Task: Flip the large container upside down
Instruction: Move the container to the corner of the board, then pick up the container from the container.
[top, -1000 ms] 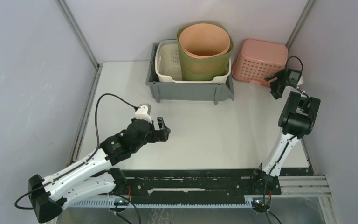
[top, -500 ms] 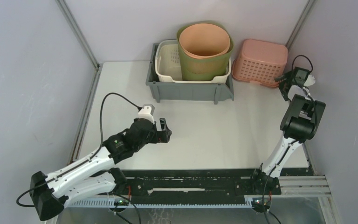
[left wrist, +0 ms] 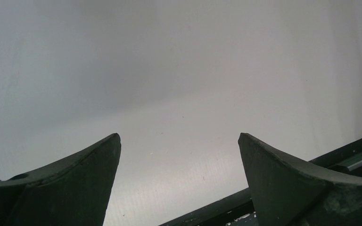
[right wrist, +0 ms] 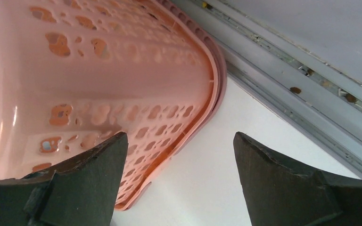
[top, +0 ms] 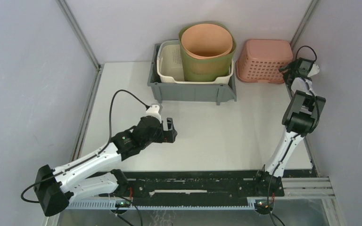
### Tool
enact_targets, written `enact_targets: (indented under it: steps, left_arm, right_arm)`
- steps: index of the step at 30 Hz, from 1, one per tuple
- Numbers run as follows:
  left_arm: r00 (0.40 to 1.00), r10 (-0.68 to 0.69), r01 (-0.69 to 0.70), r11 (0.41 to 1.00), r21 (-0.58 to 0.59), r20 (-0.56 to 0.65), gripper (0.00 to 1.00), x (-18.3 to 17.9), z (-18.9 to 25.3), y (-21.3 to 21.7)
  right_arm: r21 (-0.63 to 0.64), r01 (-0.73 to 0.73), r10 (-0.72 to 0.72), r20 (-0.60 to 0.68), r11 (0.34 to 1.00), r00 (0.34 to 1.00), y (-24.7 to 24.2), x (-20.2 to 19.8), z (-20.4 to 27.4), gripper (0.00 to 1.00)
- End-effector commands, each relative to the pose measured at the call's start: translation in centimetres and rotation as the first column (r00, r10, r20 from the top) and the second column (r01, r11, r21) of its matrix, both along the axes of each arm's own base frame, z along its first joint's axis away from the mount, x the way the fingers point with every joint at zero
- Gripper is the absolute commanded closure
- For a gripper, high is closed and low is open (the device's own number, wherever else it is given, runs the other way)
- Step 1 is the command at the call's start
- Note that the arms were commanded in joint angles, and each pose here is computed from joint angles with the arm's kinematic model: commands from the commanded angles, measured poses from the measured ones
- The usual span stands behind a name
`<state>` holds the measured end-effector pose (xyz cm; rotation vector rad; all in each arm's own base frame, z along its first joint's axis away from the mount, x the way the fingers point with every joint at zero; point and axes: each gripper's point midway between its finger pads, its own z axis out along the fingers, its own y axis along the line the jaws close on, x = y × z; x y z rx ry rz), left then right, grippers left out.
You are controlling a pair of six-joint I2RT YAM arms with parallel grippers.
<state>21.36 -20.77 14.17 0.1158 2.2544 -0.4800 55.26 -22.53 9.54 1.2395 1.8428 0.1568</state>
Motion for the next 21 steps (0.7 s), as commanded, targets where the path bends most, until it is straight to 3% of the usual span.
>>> enact_targets:
  steps: [1,10,16,21]
  left_arm:
    - [0.997,-0.013,0.018,0.997,-0.081,0.070,0.00,1.0,3.5,-1.3]
    - [0.996,0.002,0.007,0.995,-0.102,0.086,0.00,0.8,3.4,-0.9]
    - [0.994,0.003,0.012,0.989,-0.146,0.105,0.00,0.4,3.4,-0.7]
    - [0.990,0.022,0.005,0.983,-0.185,0.142,0.00,-0.1,4.2,0.3]
  right_arm:
    - [-0.035,-0.028,0.030,0.052,0.999,0.998,-0.7,1.1,2.3,0.09]
    - [-0.030,-0.019,0.022,0.084,0.999,0.996,3.3,-3.7,4.2,0.09]
    - [-0.016,-0.158,0.159,0.105,0.987,0.982,10.2,-6.7,6.6,0.07]
    - [-0.008,-0.349,0.348,0.068,0.937,0.935,17.3,-10.2,6.2,0.06]
